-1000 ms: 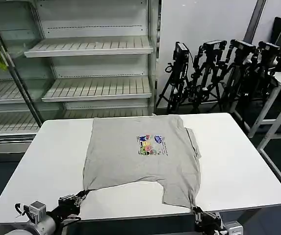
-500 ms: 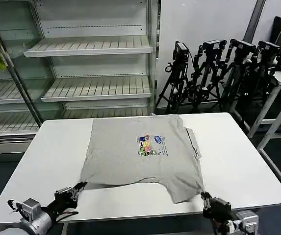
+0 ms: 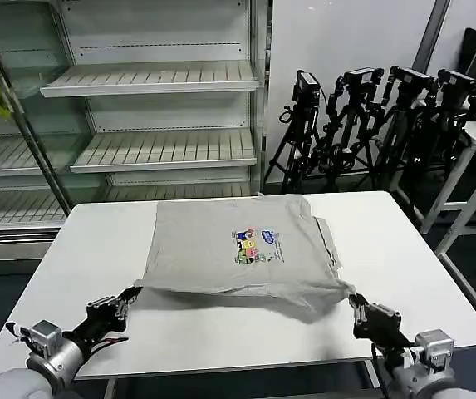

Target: Fold and organize the clothes.

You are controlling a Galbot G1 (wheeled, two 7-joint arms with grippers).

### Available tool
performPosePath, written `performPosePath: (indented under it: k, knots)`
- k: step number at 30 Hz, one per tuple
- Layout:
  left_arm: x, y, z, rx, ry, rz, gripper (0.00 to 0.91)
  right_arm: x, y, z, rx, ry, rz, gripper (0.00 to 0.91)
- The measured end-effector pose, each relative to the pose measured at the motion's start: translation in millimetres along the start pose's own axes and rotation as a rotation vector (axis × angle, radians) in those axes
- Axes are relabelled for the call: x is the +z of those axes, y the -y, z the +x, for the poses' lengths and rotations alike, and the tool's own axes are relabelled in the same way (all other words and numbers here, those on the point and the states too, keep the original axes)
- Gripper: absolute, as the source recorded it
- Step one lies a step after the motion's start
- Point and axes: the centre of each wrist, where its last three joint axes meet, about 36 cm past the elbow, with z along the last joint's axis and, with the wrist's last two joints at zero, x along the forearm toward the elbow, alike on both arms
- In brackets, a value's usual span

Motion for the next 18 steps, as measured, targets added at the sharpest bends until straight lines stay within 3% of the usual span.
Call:
performPosePath:
  k: [18]
  knots:
    - [1, -19, -64, 0.005, 0.036, 0.014, 0.05, -17, 16, -93, -0.019, 0.058, 0.017, 0.0]
